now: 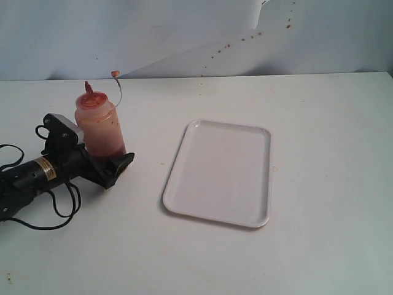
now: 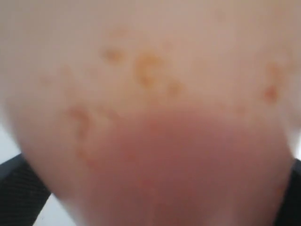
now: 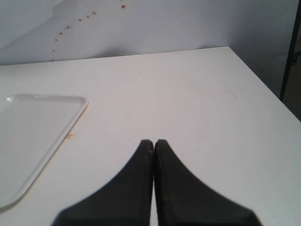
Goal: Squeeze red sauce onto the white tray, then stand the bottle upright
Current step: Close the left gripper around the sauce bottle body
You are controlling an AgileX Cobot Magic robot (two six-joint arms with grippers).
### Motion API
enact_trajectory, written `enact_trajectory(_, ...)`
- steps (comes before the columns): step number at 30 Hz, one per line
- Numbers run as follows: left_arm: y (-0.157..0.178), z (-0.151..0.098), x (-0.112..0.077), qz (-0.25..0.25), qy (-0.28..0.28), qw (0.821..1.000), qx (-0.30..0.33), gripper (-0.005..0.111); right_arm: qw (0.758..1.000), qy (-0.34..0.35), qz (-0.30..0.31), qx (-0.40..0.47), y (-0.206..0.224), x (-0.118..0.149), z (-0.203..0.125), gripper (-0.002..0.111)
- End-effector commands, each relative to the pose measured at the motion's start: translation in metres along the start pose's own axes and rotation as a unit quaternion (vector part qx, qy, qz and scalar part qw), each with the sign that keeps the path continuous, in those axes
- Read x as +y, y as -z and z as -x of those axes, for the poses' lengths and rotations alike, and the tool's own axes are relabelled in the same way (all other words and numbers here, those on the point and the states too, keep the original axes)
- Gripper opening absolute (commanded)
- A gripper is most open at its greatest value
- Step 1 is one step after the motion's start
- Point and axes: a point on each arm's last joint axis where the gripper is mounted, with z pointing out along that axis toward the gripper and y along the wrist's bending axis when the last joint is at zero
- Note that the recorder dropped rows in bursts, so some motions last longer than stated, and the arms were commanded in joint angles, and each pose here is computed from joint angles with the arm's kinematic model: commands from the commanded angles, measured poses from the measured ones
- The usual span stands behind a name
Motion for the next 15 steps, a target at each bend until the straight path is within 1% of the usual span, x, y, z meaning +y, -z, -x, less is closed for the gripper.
enact_trajectory(1, -0.0066, -0.0079, -0.0016, -0.008, 0.024, 1.0, 0.003, 0.103, 1.0, -0.002, -0.003, 0.002, -0.0006, -0.0003, -0.0009, 0.0)
enact_trajectory(4, -0.0073, -0.0124, -0.0028, -0.01, 0.028, 1.0, 0.006, 0.103, 1.0, -0.002, -0.003, 0.002, -0.0006, -0.0003, -0.0009, 0.0)
enact_trajectory(6, -0.0073, -0.0124, -0.0028, -0.01, 0.028, 1.0, 0.006, 0.103, 1.0, -0.002, -0.003, 0.002, -0.0006, -0.0003, -0.0009, 0.0)
enact_trajectory(10, -0.0073, -0.0083, -0.0029, -0.011, 0.028, 0.999, -0.018, 0.103, 1.0, -0.002, -0.003, 0.002, -0.0006, -0.0003, -0.0009, 0.0)
enact_trajectory(15, -0.0073, -0.0083, -0.0045, -0.02, 0.03, 0.999, -0.018, 0.103, 1.0, -0.002, -0.003, 0.002, -0.0006, -0.0003, -0.0009, 0.0)
